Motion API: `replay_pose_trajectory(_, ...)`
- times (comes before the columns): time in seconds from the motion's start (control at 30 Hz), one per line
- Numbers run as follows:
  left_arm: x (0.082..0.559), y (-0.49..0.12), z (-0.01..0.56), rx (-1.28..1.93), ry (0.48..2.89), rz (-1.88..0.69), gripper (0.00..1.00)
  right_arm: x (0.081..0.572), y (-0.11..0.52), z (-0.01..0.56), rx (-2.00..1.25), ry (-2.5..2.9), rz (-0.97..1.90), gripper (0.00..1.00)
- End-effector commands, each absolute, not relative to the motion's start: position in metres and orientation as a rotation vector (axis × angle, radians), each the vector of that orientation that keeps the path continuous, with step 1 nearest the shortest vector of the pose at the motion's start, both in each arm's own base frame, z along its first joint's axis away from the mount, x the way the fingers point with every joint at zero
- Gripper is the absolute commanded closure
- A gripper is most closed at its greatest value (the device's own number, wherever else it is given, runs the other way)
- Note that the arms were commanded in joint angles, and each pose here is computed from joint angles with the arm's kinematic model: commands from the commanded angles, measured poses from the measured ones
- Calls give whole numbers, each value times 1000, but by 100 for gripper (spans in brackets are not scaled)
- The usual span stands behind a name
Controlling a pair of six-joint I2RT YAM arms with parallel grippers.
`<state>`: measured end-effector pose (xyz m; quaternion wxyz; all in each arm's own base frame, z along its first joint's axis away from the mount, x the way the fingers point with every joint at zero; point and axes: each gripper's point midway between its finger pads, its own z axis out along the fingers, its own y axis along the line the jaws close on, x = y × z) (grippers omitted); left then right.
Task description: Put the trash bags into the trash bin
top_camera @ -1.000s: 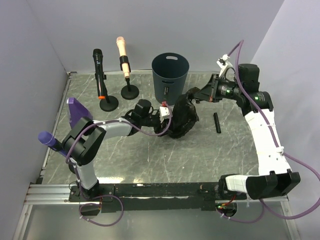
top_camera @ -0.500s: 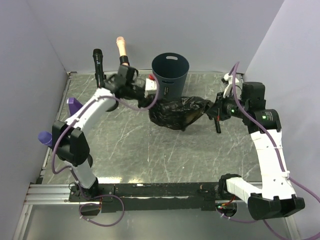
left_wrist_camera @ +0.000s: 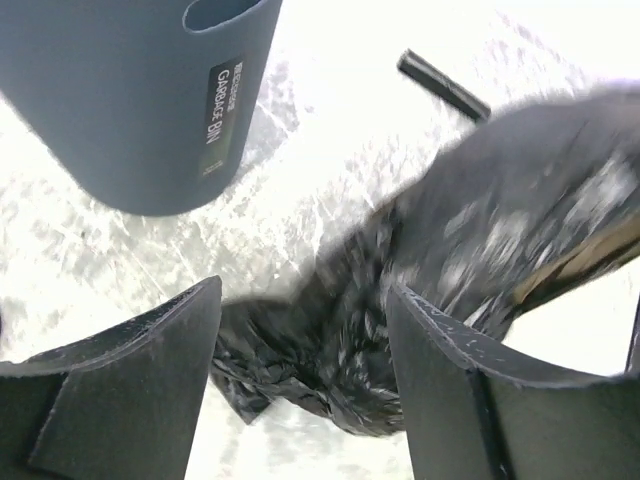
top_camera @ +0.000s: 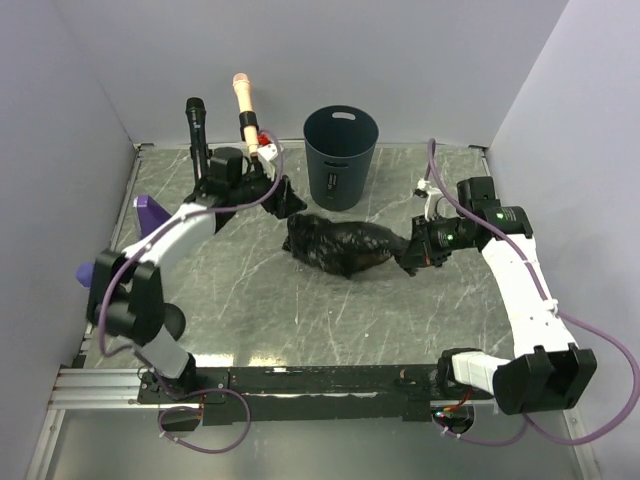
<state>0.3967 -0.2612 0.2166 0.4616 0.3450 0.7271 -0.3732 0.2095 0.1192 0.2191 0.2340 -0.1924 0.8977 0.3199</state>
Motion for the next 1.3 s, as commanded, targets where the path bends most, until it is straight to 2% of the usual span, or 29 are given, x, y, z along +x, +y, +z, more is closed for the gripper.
replay_pose_trajectory(0.0,392,-248,301,617,1599,-807,28,216,113,220,-603,2429,815,51)
replay_pose_trajectory(0.1,377,-234,279,580,1680,-771,28,230,94,227,-768,2319,587,38)
replay_pose_trajectory(0.2,362,-226,263,576,1716,-758,29,238,82,225,-1016,2117,387,31)
replay_pose_trajectory(0.33,355,-223,250,552,1737,-767,30,220,80,212,-1452,1781,198,32)
replay_pose_trajectory(0.47,360,-222,246,525,1722,-762,31,194,85,191,-1808,1375,20,44)
replay_pose_trajectory(0.53,363,-221,248,521,1707,-744,31,178,95,185,-1929,1140,-27,46)
replay_pose_trajectory(0.6,365,-220,248,523,1705,-729,31,163,106,176,-1997,1008,21,45)
replay_pose_trajectory(0.67,366,-218,248,520,1706,-713,31,156,112,164,-2053,949,44,38)
replay_pose_trajectory(0.9,360,-214,247,527,1711,-700,30,173,124,136,-2072,819,-91,30)
replay_pose_trajectory(1.27,357,-216,242,519,1712,-725,31,205,135,114,-2076,913,-180,34)
